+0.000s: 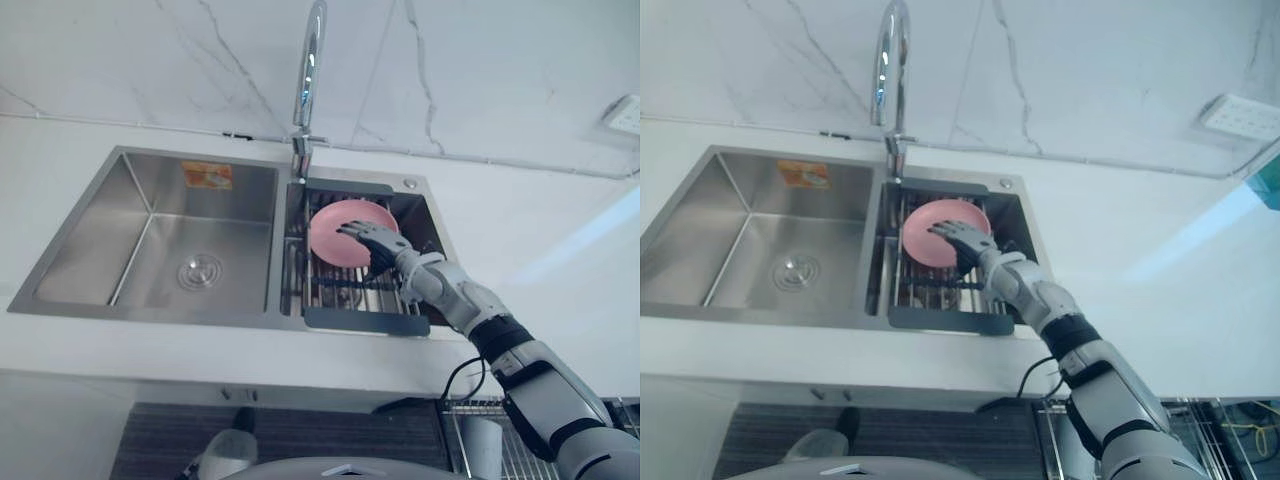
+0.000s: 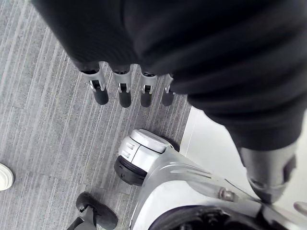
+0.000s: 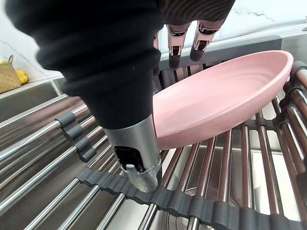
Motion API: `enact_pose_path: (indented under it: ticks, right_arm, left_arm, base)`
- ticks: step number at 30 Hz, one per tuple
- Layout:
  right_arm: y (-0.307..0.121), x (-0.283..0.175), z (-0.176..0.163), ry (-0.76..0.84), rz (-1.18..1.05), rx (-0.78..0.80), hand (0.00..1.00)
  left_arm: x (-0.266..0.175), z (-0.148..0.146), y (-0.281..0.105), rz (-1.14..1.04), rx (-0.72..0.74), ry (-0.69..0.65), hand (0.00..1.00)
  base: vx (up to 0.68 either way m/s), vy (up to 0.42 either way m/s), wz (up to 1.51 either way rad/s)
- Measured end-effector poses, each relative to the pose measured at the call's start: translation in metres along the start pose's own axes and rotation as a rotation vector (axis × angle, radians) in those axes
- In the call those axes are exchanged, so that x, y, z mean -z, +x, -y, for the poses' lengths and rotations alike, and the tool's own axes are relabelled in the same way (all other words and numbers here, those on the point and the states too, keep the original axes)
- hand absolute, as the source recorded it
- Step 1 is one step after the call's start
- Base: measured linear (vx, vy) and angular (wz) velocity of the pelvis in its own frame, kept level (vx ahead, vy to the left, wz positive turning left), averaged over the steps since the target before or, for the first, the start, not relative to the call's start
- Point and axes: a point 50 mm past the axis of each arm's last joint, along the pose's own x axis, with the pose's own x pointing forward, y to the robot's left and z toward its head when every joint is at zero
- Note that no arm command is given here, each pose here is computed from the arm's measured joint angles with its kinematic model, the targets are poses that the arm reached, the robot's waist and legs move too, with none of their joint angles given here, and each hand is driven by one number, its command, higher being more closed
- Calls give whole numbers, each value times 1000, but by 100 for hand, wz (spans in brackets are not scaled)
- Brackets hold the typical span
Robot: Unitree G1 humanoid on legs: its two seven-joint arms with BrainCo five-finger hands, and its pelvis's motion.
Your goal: Walk over to the sink, pick up the cup, carry it to the dishwasher, place the cup inside the dishwasher, then close the dishwasher door
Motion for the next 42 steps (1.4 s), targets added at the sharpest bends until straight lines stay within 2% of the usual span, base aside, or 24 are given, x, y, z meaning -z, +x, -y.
enact_pose_path:
  ticks: [8, 15, 16, 32, 42]
  right_arm:
    - [-2, 19, -12, -131, -149, -56, 0]
    - [-4, 28, -26, -151, -231, -75, 0]
    - [-3, 27, -26, -147, -232, -73, 100]
    - [2, 23, -27, -213, -221, 146, 100]
    - [1, 21, -25, -257, -201, 213, 100]
  left_arm:
    - [-1, 1, 0, 1, 1, 4, 0]
    - [-2, 0, 0, 0, 1, 13, 0]
    - [-2, 0, 0, -1, 0, 14, 0]
    - [-7, 0, 0, 10, -4, 51, 0]
    - [-9, -2, 0, 27, -17, 86, 0]
  base:
    - [0, 0, 0]
    - [0, 0, 0]
    - [0, 0, 0]
    - [0, 0, 1]
    - [0, 0, 0]
